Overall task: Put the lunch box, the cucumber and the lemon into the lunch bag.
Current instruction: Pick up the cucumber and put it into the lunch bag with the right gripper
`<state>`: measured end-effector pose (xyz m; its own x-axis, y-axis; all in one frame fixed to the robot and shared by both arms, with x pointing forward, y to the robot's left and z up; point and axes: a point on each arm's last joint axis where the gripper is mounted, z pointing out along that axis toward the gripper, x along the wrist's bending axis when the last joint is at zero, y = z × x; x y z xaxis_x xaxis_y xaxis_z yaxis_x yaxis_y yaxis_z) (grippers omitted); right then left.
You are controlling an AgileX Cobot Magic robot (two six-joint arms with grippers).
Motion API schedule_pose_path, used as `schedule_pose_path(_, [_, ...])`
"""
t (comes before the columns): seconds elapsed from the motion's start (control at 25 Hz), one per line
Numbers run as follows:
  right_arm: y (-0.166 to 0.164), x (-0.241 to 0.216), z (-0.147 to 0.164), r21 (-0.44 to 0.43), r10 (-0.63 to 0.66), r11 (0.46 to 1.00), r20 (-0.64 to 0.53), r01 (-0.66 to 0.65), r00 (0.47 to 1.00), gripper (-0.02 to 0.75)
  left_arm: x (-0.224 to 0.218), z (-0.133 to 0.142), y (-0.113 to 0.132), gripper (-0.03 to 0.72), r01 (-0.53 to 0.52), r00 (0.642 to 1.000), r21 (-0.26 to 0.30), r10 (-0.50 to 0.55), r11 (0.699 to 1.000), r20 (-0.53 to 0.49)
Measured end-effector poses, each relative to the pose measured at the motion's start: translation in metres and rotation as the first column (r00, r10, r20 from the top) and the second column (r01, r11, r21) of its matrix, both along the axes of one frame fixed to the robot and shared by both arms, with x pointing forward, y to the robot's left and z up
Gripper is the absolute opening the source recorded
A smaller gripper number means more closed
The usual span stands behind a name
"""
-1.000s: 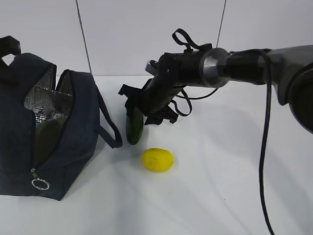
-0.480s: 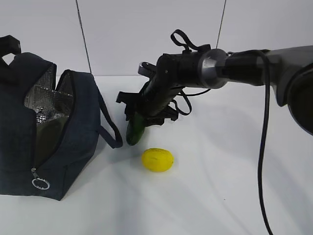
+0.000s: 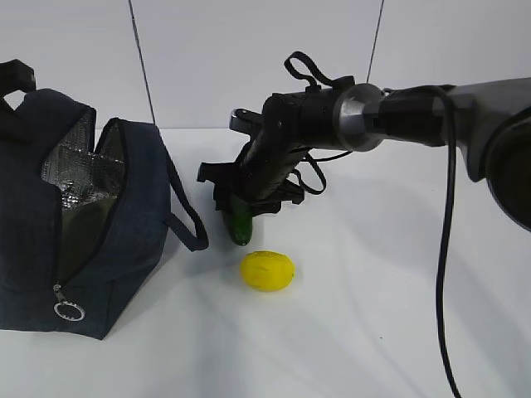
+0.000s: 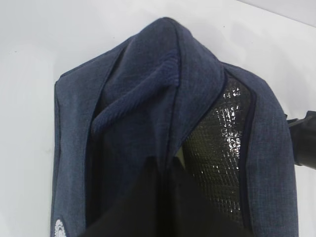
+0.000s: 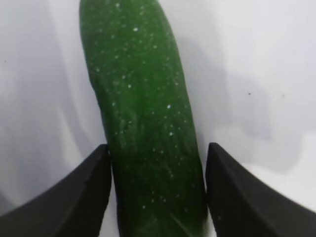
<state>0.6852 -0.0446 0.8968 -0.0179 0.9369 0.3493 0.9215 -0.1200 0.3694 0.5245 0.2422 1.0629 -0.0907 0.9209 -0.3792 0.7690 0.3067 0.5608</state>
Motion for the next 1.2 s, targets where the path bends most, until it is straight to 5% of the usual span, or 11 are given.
schedule_pose_path(1.2, [0.0009,0.0027,0.0086,-0.015,0.016,1.000,0.007,-0.016,1.000,0.389,0.0000,-0.0001,0.0004,-0.007,0.002,1.000,0.008,-0.002,1.000,0.001])
